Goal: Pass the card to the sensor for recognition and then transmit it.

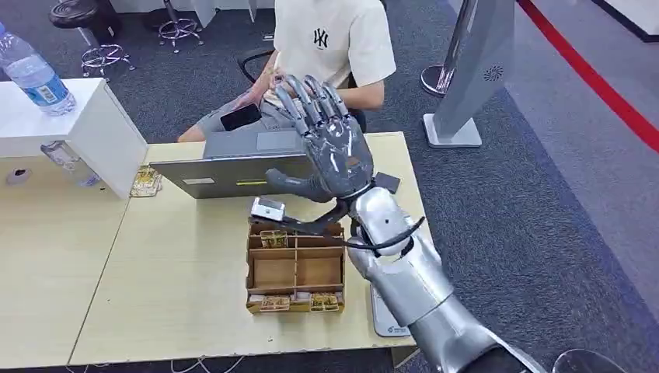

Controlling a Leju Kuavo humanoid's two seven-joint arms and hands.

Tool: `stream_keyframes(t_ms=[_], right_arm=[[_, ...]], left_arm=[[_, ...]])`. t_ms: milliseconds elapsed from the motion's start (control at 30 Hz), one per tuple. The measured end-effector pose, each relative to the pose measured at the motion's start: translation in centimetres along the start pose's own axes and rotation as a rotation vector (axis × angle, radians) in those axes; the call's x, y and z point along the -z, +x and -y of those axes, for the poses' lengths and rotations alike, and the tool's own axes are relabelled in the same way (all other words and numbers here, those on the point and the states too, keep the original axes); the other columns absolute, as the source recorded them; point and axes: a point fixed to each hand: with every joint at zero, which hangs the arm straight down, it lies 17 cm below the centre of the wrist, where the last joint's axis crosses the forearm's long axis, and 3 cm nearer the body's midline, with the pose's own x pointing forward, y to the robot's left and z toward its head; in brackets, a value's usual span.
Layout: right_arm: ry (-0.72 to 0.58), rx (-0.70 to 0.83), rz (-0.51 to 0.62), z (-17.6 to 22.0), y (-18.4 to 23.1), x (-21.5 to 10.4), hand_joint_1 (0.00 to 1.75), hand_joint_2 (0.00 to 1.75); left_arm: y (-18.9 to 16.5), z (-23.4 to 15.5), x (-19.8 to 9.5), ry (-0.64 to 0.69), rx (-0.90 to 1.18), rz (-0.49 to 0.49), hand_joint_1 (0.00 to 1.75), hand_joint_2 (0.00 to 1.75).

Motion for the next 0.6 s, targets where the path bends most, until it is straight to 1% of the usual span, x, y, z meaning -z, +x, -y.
stream_keyframes(t_ms=[67,100,133,167,233,267,333,400,500,600], right_arm=[[-0.016,0.301,-0.157,-0.1,-1.2,-1.3,0.00,0.00],[-0.004,0.479,-0.244,-0.6,-1.5,-2.3,0.00,0.00],[0.016,0.706,-0.316,-1.2,-1.2,-3.2,0.00,0.00],[0.033,0.884,-0.348,-1.6,-0.3,-3.9,0.00,0.00],[0.058,1.175,-0.359,-1.6,1.9,-4.9,0.00,0.00],[0.064,1.275,-0.355,-1.4,2.7,-5.4,0.00,0.00],[0.083,1.456,-0.346,-1.1,4.7,-6.5,0.00,0.00],[0.131,1.603,-0.325,-1.1,6.8,-7.9,0.00,0.00],[0.255,1.715,-0.288,-1.8,10.1,-10.4,0.00,0.00],[0.448,1.776,-0.272,-3.6,13.9,-14.9,0.00,0.00]], left_arm=[[0.1,0.1,0.0,0.006,-0.014,0.002,0.00,0.00],[0.2,0.2,-0.1,0.007,-0.024,0.004,0.00,0.00],[0.1,0.3,-0.1,0.008,-0.037,0.004,0.00,0.00],[0.0,0.3,-0.1,0.011,-0.048,0.001,0.00,0.00],[0.0,0.5,-0.2,0.013,-0.070,0.002,0.00,0.00],[0.1,0.4,-0.2,0.015,-0.078,0.002,0.00,0.00],[0.0,0.4,-0.2,0.017,-0.094,0.000,0.00,0.00],[0.0,0.4,-0.2,0.018,-0.106,0.001,0.00,0.00],[0.0,0.4,-0.2,0.019,-0.119,0.000,0.00,0.00],[-0.1,0.3,-0.1,0.022,-0.133,-0.004,0.00,0.00]])
